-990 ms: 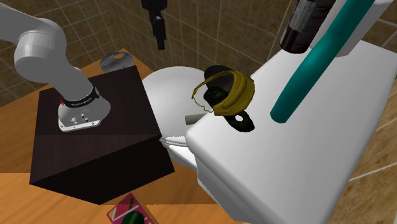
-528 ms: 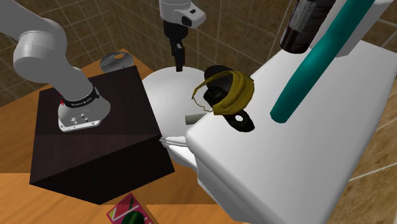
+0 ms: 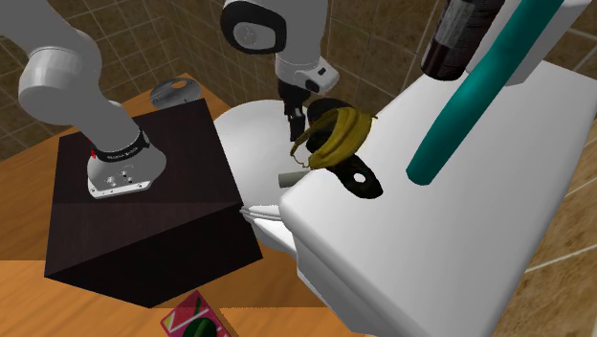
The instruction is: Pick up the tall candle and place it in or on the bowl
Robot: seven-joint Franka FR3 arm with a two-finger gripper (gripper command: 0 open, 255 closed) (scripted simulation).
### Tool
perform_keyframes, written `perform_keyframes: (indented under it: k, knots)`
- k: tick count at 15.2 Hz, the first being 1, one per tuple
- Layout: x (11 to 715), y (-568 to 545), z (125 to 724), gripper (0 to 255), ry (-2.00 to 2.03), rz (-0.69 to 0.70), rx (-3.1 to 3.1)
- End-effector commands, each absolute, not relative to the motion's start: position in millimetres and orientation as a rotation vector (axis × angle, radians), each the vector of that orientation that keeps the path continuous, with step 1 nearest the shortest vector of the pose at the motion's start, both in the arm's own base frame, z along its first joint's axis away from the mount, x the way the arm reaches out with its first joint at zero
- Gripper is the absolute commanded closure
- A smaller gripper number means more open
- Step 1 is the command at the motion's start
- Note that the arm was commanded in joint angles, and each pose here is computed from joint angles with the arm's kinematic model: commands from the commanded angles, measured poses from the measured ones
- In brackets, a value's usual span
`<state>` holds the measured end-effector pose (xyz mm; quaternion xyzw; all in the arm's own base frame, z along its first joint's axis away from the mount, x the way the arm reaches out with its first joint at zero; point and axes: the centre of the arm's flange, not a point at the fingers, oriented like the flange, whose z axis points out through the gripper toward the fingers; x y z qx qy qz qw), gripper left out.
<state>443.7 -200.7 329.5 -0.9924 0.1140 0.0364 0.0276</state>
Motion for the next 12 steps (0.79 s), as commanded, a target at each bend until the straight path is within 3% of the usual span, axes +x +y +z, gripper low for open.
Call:
perform_keyframes:
  k: [1, 12]
  knots:
    - [453, -217, 307, 0, 0.377, 0.107, -3.049]
    - [499, -298, 202, 0, 0.499, 0.088, -2.965]
